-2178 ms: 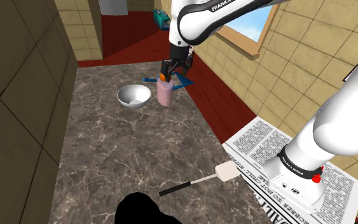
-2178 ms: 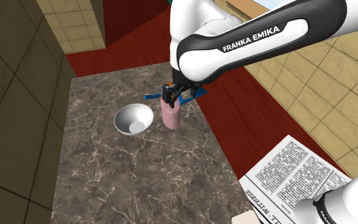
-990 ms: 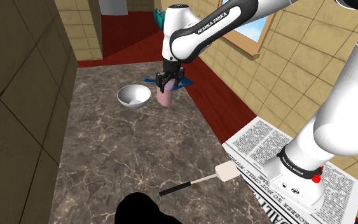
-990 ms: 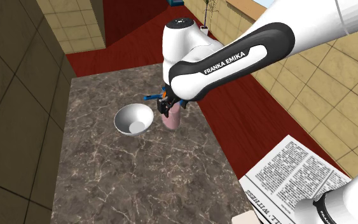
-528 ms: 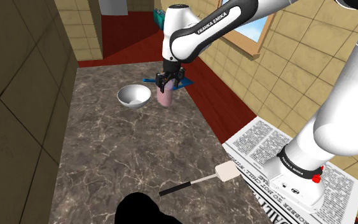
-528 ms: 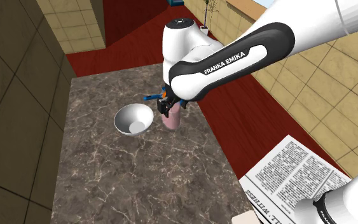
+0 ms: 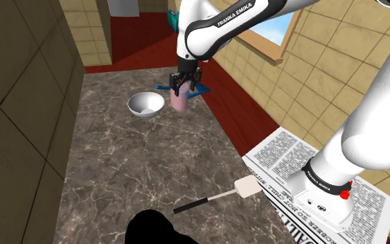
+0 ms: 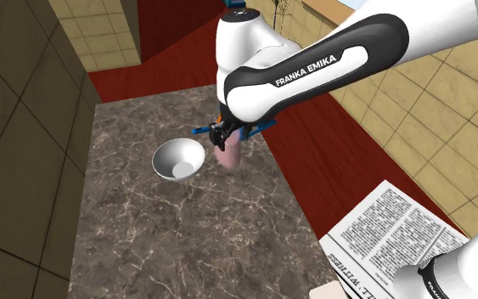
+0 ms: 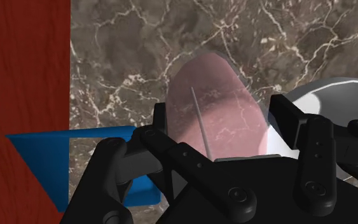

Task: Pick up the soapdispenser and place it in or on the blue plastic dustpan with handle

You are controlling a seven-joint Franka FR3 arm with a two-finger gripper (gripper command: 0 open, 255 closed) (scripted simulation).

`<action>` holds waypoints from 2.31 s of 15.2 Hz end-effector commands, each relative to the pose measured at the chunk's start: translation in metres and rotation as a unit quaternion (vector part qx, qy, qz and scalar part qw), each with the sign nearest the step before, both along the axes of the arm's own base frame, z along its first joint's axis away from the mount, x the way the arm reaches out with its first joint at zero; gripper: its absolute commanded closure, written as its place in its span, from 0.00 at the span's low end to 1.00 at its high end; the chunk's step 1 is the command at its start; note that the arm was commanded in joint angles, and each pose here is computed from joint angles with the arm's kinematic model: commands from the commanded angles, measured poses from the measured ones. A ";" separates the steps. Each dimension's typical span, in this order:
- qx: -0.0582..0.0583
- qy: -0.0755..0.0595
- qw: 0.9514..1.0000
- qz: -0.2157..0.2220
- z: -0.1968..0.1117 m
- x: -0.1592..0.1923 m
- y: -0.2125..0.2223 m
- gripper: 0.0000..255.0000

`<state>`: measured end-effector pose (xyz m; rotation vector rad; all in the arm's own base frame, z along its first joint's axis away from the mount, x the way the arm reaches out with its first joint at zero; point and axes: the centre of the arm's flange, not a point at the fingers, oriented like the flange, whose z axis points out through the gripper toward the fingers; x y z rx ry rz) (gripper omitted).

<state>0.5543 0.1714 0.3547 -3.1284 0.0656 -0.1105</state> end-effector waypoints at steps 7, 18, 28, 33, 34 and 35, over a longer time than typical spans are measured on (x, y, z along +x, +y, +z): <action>0.000 0.000 1.000 0.000 0.042 0.001 0.000 1.00; 0.000 0.000 1.000 0.000 0.100 0.001 0.000 1.00; 0.000 0.000 1.000 0.000 0.145 0.011 -0.009 1.00; 0.000 0.000 1.000 0.000 0.147 0.061 -0.051 1.00; 0.000 0.000 1.000 0.000 0.147 0.071 -0.060 1.00; 0.000 0.000 1.000 0.000 0.148 0.081 -0.068 1.00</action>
